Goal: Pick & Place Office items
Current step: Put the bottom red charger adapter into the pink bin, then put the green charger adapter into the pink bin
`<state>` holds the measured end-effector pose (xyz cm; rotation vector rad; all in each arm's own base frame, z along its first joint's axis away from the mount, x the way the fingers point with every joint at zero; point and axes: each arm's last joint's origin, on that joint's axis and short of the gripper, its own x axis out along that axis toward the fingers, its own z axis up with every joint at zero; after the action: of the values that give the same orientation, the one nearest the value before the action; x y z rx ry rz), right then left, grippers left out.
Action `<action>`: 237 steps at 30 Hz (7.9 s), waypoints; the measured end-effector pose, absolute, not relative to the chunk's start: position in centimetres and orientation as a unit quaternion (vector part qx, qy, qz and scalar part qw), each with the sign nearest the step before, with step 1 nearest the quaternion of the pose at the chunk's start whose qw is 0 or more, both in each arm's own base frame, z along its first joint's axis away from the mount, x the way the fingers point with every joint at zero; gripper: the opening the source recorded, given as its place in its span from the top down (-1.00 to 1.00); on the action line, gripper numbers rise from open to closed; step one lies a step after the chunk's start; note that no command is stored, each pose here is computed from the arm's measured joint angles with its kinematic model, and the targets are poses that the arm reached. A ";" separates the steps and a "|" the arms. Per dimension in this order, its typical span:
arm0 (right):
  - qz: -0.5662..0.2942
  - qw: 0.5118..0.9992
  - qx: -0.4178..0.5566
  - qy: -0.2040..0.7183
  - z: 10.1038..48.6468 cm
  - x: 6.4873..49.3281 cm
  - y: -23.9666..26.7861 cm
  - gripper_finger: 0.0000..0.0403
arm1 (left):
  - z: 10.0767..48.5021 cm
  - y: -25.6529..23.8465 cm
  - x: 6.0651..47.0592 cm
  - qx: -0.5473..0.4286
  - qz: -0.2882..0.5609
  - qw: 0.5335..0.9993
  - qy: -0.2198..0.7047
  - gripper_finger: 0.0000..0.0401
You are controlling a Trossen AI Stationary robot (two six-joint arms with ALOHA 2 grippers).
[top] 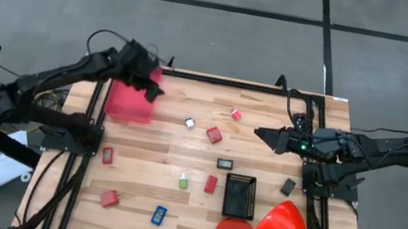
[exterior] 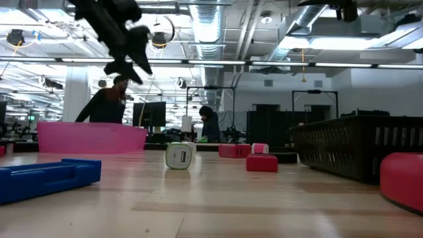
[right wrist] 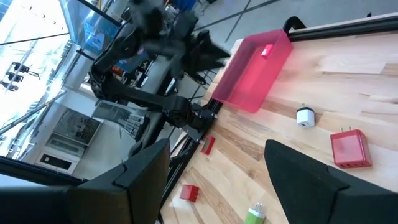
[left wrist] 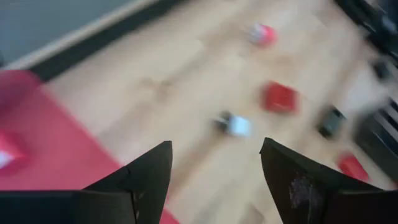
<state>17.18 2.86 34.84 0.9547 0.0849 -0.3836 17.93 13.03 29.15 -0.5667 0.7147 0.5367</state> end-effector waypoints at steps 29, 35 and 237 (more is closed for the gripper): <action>-0.135 0.880 0.456 0.013 35.8 16.9 4.7 -0.27 | 23.7 -9.8 18.1 -0.380 0.089 0.750 0.534 -0.16; -0.128 0.879 0.459 0.002 36.0 16.7 5.3 -0.27 | 23.7 -12.8 16.1 -0.401 0.085 0.726 0.552 -0.16; -0.167 0.874 0.455 -0.041 36.2 14.9 8.0 -0.27 | 25.6 15.6 17.7 -0.352 0.281 0.804 0.388 -0.16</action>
<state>14.93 8.00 36.21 0.9503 -0.0859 -0.3487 17.69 15.63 25.60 -0.7531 0.8314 0.6016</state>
